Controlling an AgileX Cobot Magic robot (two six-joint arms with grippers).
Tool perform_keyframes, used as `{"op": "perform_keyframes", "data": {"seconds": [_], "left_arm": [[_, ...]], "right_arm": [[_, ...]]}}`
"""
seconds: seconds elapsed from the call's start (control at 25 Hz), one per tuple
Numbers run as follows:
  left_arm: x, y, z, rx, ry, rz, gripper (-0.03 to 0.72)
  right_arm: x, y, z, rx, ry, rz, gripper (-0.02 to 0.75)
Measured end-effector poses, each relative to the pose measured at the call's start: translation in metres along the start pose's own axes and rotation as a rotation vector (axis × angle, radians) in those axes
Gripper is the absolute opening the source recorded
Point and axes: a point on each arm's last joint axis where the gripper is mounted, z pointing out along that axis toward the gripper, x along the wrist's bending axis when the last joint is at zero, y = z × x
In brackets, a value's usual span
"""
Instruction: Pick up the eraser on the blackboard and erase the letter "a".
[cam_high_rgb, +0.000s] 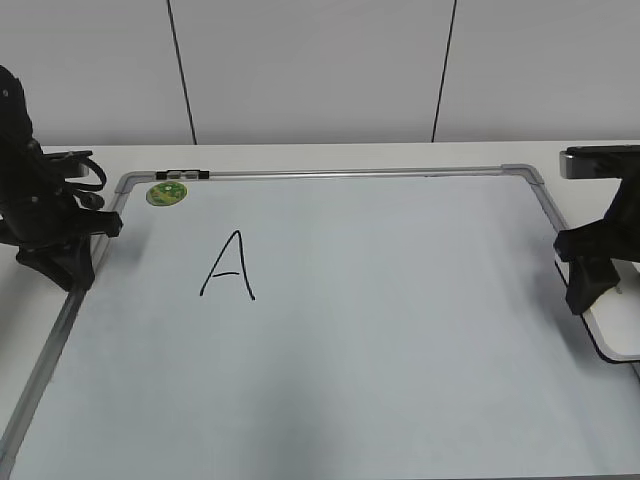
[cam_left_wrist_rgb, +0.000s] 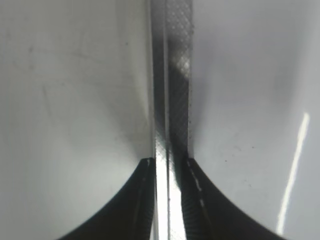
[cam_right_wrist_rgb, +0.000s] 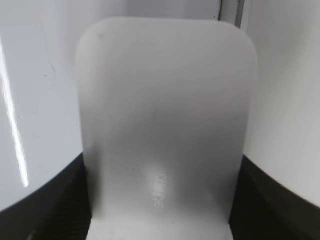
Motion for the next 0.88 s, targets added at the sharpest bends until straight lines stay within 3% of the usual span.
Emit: {"op": "perform_keyframes", "data": {"seconds": [0.44, 0.88], "left_arm": [[0.0, 0.0, 0.0, 0.0, -0.001, 0.001, 0.137], [0.0, 0.0, 0.0, -0.001, -0.004, 0.001, 0.139]], "right_arm": [[-0.003, 0.054, 0.007, -0.029, -0.009, -0.006, 0.513], [-0.01, 0.082, 0.035, 0.088, 0.009, 0.014, 0.513]]}}
